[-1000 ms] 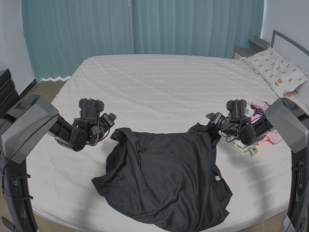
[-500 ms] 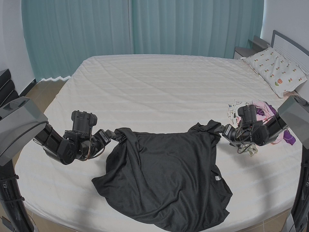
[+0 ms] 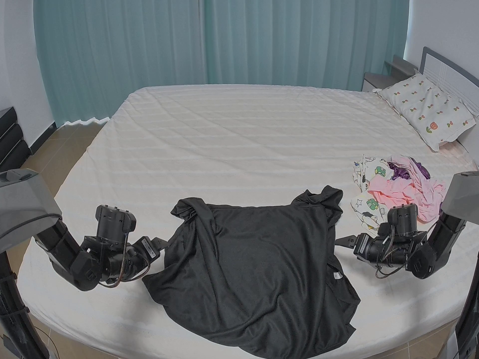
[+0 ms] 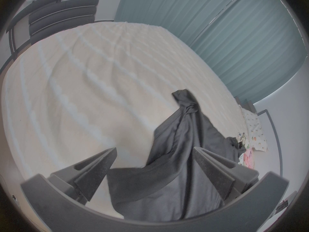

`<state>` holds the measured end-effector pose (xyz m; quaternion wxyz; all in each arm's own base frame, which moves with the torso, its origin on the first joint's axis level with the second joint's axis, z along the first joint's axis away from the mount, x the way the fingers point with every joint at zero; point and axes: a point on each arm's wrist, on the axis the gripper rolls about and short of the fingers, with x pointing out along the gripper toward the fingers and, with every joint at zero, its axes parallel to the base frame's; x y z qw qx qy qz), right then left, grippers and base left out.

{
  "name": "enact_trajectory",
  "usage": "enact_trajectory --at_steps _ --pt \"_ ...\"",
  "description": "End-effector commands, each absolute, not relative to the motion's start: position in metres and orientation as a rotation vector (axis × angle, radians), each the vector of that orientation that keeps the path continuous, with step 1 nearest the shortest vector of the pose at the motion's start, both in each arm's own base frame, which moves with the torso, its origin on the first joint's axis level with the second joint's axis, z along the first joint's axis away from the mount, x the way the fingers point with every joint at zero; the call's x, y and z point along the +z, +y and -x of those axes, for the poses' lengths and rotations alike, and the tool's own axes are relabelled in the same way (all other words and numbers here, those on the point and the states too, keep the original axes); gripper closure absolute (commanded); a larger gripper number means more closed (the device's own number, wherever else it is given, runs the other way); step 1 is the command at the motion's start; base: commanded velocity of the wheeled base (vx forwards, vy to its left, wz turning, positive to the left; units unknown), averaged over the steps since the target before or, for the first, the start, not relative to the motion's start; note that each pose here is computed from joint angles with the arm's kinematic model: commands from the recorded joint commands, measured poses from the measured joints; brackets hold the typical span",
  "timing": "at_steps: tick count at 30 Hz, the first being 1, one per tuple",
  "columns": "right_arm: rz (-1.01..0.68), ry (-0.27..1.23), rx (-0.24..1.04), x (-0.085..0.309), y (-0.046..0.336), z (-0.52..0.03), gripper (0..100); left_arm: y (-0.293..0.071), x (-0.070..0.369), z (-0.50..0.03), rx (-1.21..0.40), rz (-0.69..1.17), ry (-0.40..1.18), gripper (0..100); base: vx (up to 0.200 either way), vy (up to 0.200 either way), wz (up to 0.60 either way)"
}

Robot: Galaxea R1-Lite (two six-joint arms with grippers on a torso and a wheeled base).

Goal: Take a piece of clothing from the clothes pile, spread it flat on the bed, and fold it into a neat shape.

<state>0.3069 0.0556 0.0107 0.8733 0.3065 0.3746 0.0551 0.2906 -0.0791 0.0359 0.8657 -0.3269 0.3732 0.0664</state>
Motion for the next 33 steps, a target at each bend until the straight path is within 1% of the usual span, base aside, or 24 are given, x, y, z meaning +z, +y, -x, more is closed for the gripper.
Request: enact_trajectory --at_steps 1,5,17,18,21,27,28,30,31,33 --pt "-0.667 0.845 0.161 -0.009 0.064 -0.285 0 -0.073 0.011 -0.268 0.177 0.665 0.884 0 0.0 0.0 0.0" --pt "-0.671 0.832 0.164 -0.01 0.064 -0.286 0 -0.073 0.005 -0.264 0.149 0.673 0.905 0 0.0 0.0 0.0" --pt "-0.653 0.854 0.165 -0.013 0.065 -0.281 0 -0.081 -0.015 -0.267 0.14 0.65 0.943 0 0.0 0.0 0.0" --pt "-0.649 0.857 0.166 -0.014 0.065 -0.28 0 -0.081 -0.015 -0.265 0.144 0.646 0.942 100 0.0 0.0 0.0" --pt "-0.632 0.859 0.171 -0.015 0.064 -0.279 0 -0.08 -0.013 -0.257 0.14 0.636 0.944 100 0.0 0.0 0.0" --pt "-0.595 0.883 0.178 -0.021 0.064 -0.276 0 -0.078 0.012 -0.241 0.099 0.615 0.912 100 0.0 0.0 0.0" --pt "-0.58 0.891 0.177 -0.023 0.064 -0.274 0 -0.076 0.014 -0.238 0.099 0.592 0.926 100 0.0 0.0 0.0" --pt "-0.554 0.911 0.183 -0.029 0.064 -0.272 0 -0.073 0.013 -0.228 0.107 0.497 1.019 100 0.0 0.0 0.0" --pt "-0.549 0.919 0.181 -0.031 0.064 -0.272 100 -0.072 0.013 -0.227 0.108 0.476 1.043 100 0.0 0.0 0.0" --pt "-0.545 0.923 0.175 -0.035 0.064 -0.274 100 -0.072 0.013 -0.224 0.112 0.461 1.078 100 0.0 0.0 0.0"
